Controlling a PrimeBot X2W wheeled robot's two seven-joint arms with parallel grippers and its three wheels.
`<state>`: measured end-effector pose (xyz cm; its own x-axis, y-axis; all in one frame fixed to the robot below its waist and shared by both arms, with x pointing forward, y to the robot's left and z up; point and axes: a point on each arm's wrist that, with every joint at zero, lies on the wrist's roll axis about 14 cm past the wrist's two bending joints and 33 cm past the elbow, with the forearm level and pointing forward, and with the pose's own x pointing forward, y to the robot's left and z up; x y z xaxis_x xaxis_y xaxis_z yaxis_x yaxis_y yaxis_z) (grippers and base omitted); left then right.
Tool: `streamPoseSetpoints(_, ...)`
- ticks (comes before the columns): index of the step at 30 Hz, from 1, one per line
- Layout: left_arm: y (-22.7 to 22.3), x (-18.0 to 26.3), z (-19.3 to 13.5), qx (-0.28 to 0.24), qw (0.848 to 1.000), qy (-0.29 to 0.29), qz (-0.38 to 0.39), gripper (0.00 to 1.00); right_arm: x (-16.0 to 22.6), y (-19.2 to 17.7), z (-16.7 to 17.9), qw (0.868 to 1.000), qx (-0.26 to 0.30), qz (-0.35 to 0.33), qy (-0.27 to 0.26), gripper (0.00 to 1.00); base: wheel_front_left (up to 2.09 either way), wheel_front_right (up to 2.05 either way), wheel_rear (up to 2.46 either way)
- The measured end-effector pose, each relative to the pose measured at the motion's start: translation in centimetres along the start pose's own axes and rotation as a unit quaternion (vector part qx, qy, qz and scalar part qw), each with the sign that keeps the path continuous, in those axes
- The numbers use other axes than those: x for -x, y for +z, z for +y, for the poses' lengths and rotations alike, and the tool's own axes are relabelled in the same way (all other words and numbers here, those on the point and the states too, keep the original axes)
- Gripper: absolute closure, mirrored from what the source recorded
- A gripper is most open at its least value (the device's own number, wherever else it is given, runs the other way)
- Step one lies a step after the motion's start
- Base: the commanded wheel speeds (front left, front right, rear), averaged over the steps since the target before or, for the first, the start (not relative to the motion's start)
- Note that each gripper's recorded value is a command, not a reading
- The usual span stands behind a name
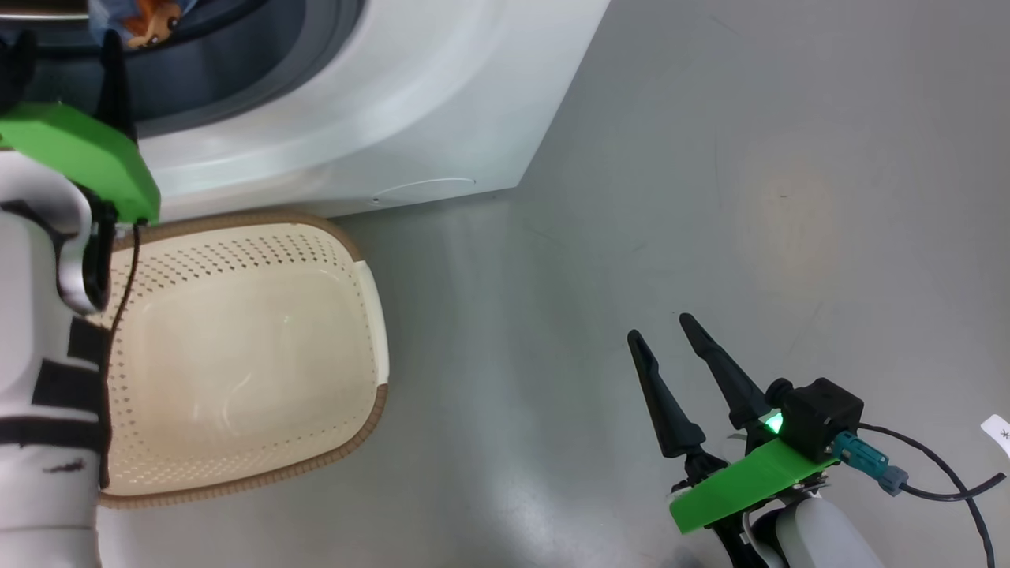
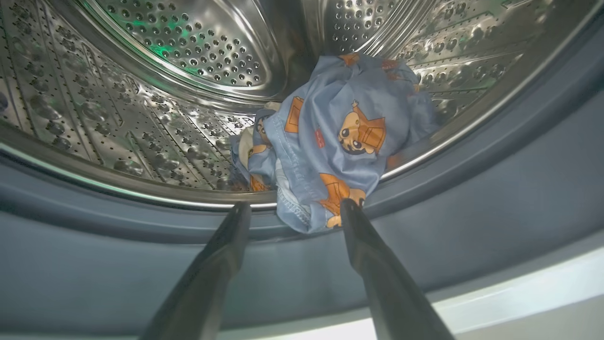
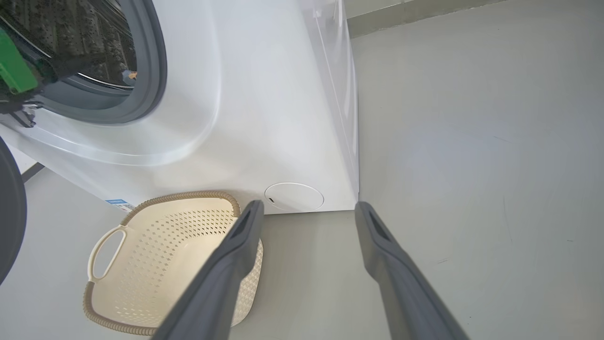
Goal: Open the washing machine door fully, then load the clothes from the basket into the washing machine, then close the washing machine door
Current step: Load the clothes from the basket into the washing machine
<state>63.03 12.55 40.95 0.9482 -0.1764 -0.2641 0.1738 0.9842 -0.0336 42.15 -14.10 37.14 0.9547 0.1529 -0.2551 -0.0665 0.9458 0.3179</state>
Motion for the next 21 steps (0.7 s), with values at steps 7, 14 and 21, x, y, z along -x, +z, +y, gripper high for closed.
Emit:
streamPoseSetpoints(7, -0.7, -1.6, -1.1, -0.009, 0.999, -0.018, 0.040, 0.00, -0.1, 0.2, -0.4, 1.000, 0.001, -0.003, -0.004, 0.00, 0.00, 0.00, 0.00)
streamPoseSetpoints(14, -2.7, -2.4, -1.5, -0.017, 0.996, -0.022, 0.084, 0.00, 0.1, 0.0, -0.8, 1.000, 0.000, 0.000, -0.012, 0.00, 0.00, 0.00, 0.00)
streamPoseSetpoints(21, -4.0, -3.0, -1.6, -0.008, 0.994, -0.021, 0.105, 0.00, 0.1, -0.3, -1.2, 1.000, -0.003, 0.005, -0.018, 0.00, 0.00, 0.00, 0.00)
